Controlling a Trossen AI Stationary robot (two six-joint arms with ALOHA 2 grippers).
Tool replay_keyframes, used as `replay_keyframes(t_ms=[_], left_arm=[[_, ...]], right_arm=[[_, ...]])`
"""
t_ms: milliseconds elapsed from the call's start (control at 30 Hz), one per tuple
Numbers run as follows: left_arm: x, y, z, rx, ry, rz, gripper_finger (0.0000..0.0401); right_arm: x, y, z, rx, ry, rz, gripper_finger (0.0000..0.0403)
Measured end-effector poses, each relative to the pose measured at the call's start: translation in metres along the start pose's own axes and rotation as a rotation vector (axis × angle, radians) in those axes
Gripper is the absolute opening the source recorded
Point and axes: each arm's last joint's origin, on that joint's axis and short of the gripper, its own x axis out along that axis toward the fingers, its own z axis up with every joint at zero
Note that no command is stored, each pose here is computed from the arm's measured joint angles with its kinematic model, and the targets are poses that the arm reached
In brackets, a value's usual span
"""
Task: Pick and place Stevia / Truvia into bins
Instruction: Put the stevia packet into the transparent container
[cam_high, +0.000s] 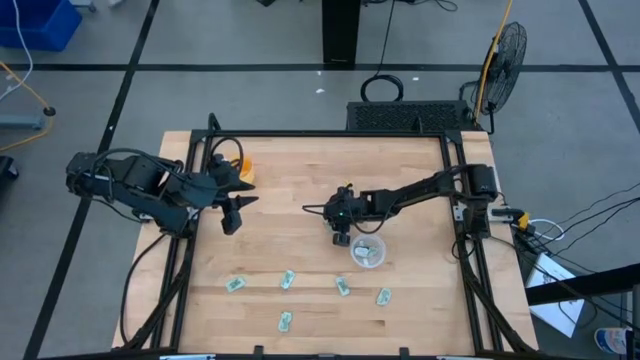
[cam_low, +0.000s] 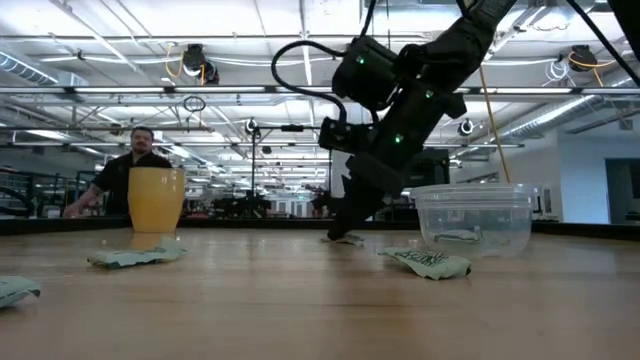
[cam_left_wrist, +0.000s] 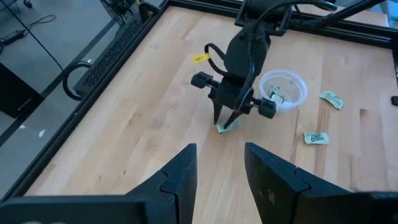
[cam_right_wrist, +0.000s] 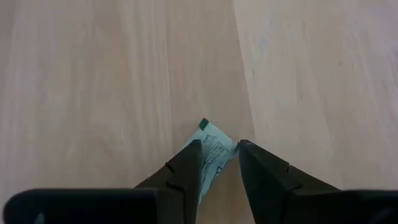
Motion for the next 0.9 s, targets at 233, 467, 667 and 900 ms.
replay_keyframes(t_ms=[233, 467, 667, 900], left_arm=[[0.0, 0.0, 0.0, 0.0, 0.0, 0.0, 0.014], [0.003, -0.002, -0.005, -0.007, 0.025, 0.001, 0.014], [0.0, -0.009, -0.025, 0.006, 0.133, 0.009, 0.014], [-0.008, -0.016, -0.035, 0.186, 0.173, -0.032, 0.014]], right_arm=[[0.0, -0.004, 0.0, 0.01, 0.005, -0.029, 0.0084], [0.0, -0.003, -0.004, 0.008, 0.022, -0.025, 0.0037], [0.0, -0.002, -0.004, -0.01, 0.021, -0.024, 0.0006], [-0.016, 0.005, 0.005, -0.097, -0.028, -0.035, 0.0002]])
